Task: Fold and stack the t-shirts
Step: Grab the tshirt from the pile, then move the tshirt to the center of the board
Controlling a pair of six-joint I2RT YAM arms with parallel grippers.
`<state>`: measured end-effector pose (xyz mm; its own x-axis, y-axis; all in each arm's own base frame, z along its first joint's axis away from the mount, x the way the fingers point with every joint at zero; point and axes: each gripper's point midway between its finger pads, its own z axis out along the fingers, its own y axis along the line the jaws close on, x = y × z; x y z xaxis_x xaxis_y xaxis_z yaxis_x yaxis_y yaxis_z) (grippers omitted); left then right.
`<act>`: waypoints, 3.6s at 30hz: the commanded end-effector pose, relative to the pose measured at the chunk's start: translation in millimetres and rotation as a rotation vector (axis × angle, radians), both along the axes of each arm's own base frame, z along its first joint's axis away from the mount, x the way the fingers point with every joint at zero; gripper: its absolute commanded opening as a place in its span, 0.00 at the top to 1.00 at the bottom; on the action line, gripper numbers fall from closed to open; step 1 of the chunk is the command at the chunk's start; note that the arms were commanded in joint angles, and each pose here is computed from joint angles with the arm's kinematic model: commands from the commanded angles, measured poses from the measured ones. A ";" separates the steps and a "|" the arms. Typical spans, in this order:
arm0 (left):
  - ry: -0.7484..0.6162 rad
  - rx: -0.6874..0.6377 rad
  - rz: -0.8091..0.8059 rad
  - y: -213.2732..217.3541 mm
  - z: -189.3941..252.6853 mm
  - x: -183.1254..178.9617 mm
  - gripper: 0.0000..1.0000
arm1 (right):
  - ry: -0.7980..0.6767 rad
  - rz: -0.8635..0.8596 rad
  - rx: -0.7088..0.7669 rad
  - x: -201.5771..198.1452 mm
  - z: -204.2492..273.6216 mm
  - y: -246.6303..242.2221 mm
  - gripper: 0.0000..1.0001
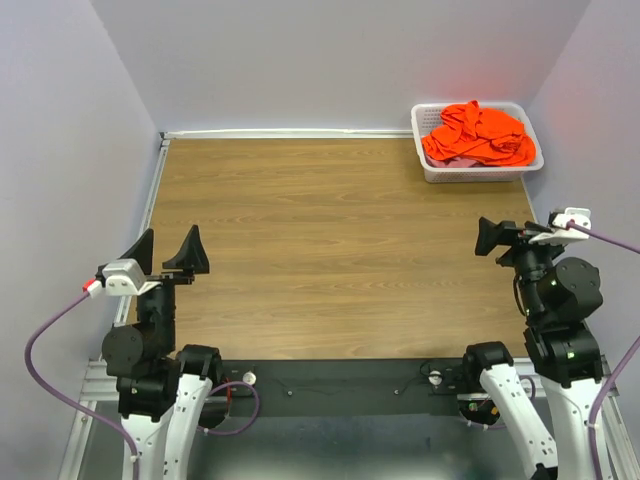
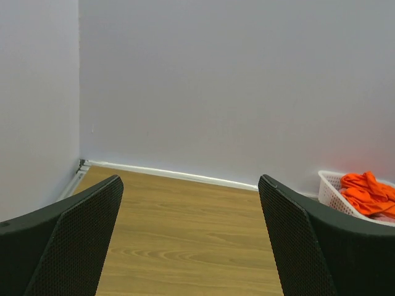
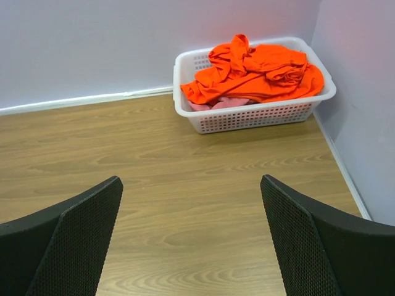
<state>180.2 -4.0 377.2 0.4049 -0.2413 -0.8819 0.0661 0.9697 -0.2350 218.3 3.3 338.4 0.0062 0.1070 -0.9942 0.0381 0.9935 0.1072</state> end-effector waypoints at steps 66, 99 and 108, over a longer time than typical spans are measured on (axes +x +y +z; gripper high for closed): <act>0.210 0.007 -0.111 -26.6 -66.1 56.1 0.04 | 0.291 -0.109 -0.170 424.3 -79.1 -105.7 0.98; 0.110 -0.133 -0.158 -27.7 -31.3 25.8 0.06 | 0.426 0.950 0.205 110.6 -45.4 476.4 0.92; 0.266 -0.192 -0.158 -30.2 -61.3 37.3 0.07 | 0.540 0.799 0.071 109.5 -115.0 431.4 0.22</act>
